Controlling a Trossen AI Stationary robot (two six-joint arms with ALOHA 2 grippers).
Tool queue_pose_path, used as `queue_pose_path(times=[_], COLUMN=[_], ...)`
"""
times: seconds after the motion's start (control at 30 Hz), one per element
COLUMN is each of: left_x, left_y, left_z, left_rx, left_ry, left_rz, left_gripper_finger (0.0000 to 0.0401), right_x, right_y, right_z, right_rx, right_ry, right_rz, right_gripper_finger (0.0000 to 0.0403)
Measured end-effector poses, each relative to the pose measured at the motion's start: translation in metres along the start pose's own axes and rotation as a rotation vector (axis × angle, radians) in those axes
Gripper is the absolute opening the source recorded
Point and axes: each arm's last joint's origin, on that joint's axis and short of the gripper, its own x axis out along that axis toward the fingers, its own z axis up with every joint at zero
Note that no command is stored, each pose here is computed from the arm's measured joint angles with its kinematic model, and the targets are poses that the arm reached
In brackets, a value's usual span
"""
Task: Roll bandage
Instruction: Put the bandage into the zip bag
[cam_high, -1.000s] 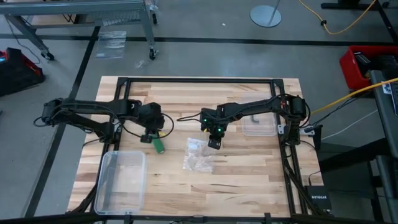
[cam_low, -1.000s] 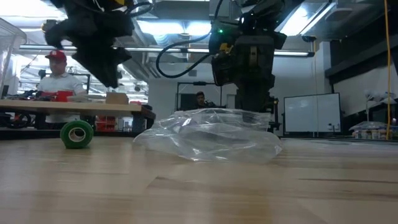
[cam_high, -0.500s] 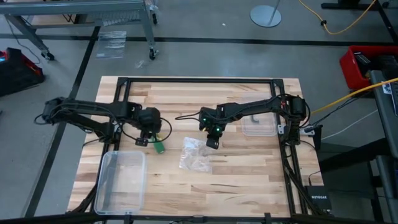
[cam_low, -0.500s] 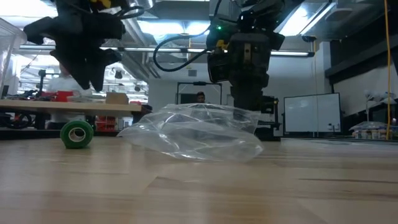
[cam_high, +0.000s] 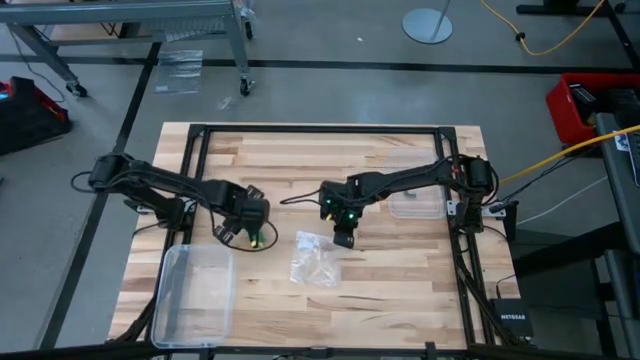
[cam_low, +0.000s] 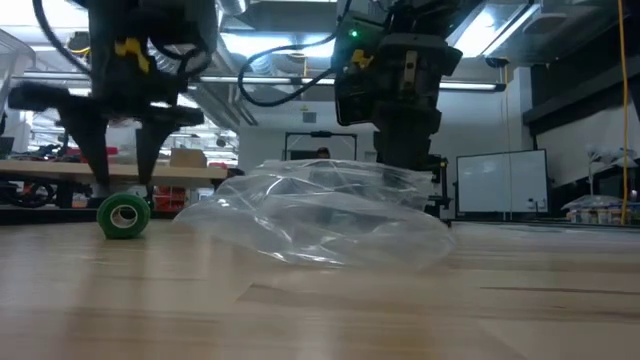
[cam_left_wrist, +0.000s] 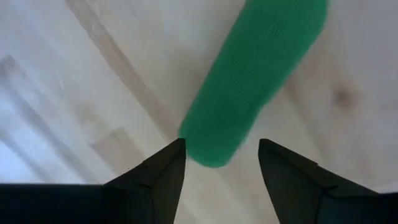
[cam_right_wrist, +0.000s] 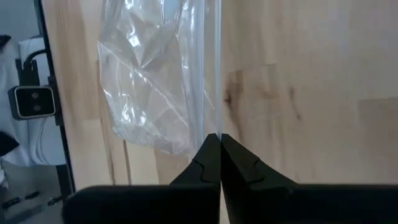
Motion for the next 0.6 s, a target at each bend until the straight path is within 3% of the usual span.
queue_pose_path(times=[0.13,0.33,0.6], left_x=[0.011,0.023,0.032], left_y=[0.001,0.001,0.002], left_z=[0.005,0.009,0.019], left_rx=[0.115,0.177,0.186], left_ry=[0.079,0.13,0.054], left_rz=[0.04,0.012,-0.026], left_gripper_finger=[0.0196,0.0196,0.0196], right_x=[0.004,0.01,0.011], right_y=[0.007,0.017,0.019], right_z=[-0.002,-0.005,-0.006], right_rx=[-0.02,-0.045,-0.05], right_ry=[0.014,0.031,0.035], right_rz=[0.005,0.011,0.013], right_gripper_finger=[0.0001,0.0001,0.0001])
